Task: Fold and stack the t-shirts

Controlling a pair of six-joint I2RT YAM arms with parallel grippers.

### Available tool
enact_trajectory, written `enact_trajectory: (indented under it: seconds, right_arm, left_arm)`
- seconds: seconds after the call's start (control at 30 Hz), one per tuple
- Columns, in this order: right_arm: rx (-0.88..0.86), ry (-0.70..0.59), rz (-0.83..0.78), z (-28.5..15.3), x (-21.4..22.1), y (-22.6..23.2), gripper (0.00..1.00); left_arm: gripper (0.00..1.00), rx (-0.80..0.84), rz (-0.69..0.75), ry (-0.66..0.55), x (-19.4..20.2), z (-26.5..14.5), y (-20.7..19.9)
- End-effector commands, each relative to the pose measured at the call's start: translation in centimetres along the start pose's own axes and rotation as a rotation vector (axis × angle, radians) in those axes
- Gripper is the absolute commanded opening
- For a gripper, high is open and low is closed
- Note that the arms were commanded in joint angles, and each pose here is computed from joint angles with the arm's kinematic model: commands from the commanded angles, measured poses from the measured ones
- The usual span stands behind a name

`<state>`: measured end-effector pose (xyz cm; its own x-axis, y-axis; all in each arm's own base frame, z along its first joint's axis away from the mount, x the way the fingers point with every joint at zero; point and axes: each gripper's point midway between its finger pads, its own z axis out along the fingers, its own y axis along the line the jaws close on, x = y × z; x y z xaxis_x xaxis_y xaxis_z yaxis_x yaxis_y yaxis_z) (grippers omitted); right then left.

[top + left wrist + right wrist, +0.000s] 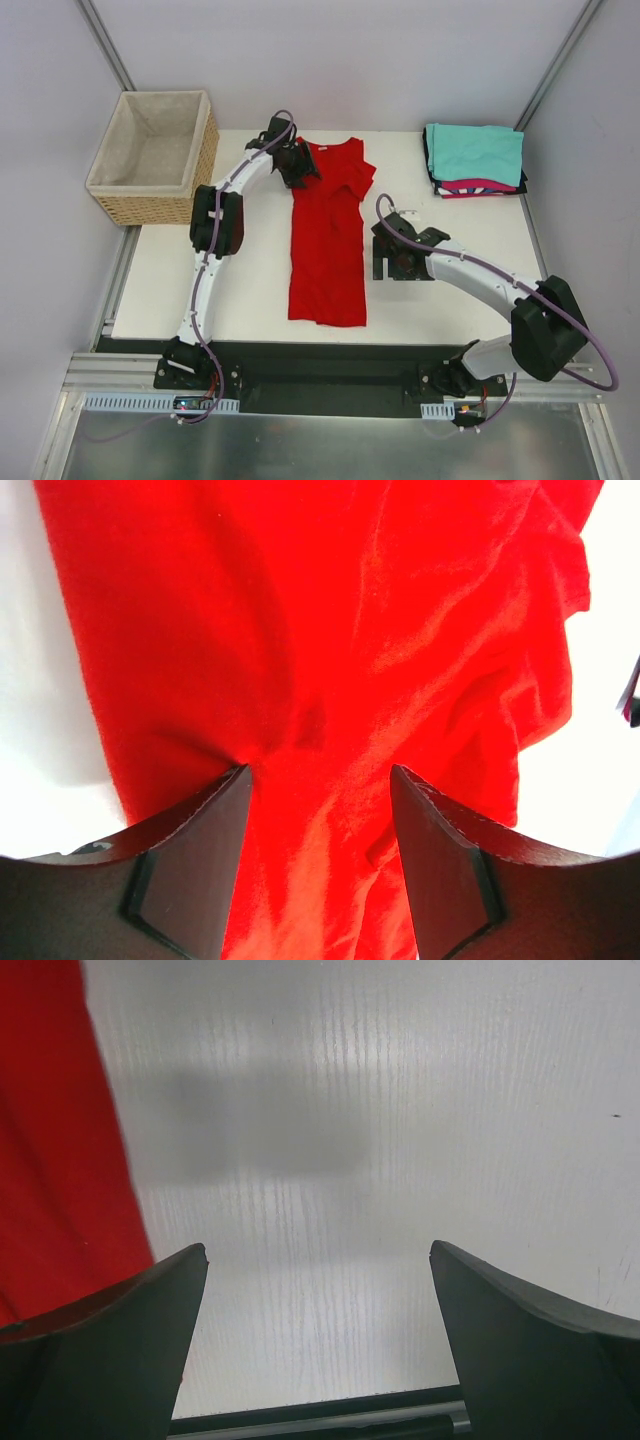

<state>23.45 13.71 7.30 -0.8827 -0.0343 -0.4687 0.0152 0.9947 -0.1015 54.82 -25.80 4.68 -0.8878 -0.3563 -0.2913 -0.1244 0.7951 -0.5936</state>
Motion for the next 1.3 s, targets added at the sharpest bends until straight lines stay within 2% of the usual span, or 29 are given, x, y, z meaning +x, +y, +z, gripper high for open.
enact_trajectory:
  seconds: [0.0,0.17,0.23,0.27,0.3,0.33,0.37,0.4,0.43,0.47,0.5,0.6,0.63,0.67,0.7,0.73,0.77,0.83,1.0,1.03,1.1,1.27]
  right_arm:
    - [-0.006,-0.001,-0.003,0.1,-0.6,0.4,0.98]
    - [-0.012,-0.022,0.011,-0.2,-1.2,0.4,0.98]
    - [-0.011,-0.04,0.017,-0.4,-1.6,0.4,0.98]
    - [-0.01,-0.046,0.02,-0.4,-1.6,0.3,0.98]
    - [-0.014,-0.054,0.025,-0.3,-1.9,0.4,0.98]
    - [-0.009,-0.057,0.023,-0.3,-1.9,0.3,0.98]
    - [-0.016,-0.062,0.027,-0.5,-2.0,0.4,0.98]
    - [-0.033,-0.071,0.033,-0.5,-2.0,0.6,0.98]
    - [-0.077,-0.071,0.033,-0.7,-1.7,1.1,0.98]
    - [-0.119,-0.099,0.049,-1.4,-1.9,1.3,0.98]
    - [-0.152,-0.114,0.057,-1.4,-1.6,1.5,0.98]
    - [-0.221,-0.142,0.068,-2.1,-0.7,1.5,0.98]
    - [-0.243,-0.139,0.067,-2.3,-0.3,1.6,0.98]
    - [-0.259,-0.139,0.07,-2.4,0.2,1.6,0.98]
    - [-0.288,-0.157,0.083,-2.8,0.3,1.7,0.98]
    - [-0.309,-0.136,0.079,-2.6,1.5,1.7,0.98]
    - [-0.331,-0.142,0.071,-2.8,2.0,2.0,0.98]
    - [-0.365,-0.184,0.075,-3.4,2.6,2.2,0.98]
    - [-0.383,-0.215,0.03,-4.2,4.9,3.0,0.97]
    - [-0.392,-0.217,0.056,-4.3,5.1,3.1,0.97]
    - [-0.416,-0.214,0.046,-4.2,6.1,3.7,0.96]
    - [-0.418,-0.196,0.047,-4.0,7.4,4.4,0.96]
  left_arm:
    - [0.58,0.026,0.037,0.001,-1.1,-0.3,-0.2]
    - [0.58,0.105,0.1,0.013,-0.4,-3.3,-3.5]
    - [0.57,0.135,0.138,-0.024,-0.5,-6.6,-6.0]
    - [0.57,0.126,0.148,-0.002,1.1,-7.0,-6.3]
    - [0.58,0.143,0.175,-0.041,1.1,-9.7,-8.0]
    - [0.57,0.142,0.181,-0.04,1.9,-10.7,-8.4]
    - [0.58,0.105,0.159,-0.002,3.8,-10.7,-6.9]
    - [0.58,0.127,0.155,-0.021,4.6,-13.6,-8.2]
    - [0.57,0.115,0.148,-0.016,5.6,-14.5,-7.8]
    - [0.58,0.06,0.123,0.039,8.4,-14.1,-5.3]
    - [0.58,0.077,0.159,0.014,9.7,-16.6,-6.2]
    - [0.57,-0.002,0.174,0.02,14.5,-19.4,-2.7]
    - [0.58,-0.06,0.154,0.07,17.4,-19.1,0.3]
    - [0.57,-0.048,0.166,0.043,18.3,-20.8,0.4]
    - [0.58,-0.063,0.159,0.051,19.6,-21.1,1.3]
    - [0.58,-0.101,0.159,0.105,22.6,-20.9,3.6]
    - [0.58,-0.094,0.162,0.076,23.3,-22.0,3.9]
    - [0.57,-0.123,0.131,0.11,26.1,-22.3,6.2]
    - [0.59,-0.096,0.118,0.085,29.2,-23.6,8.1]
    - [0.59,-0.105,0.112,0.1,30.2,-23.3,9.3]
    - [0.6,-0.04,0.104,0.074,30.5,-23.4,8.9]
    - [0.6,-0.008,0.06,0.083,32.3,-22.2,10.5]
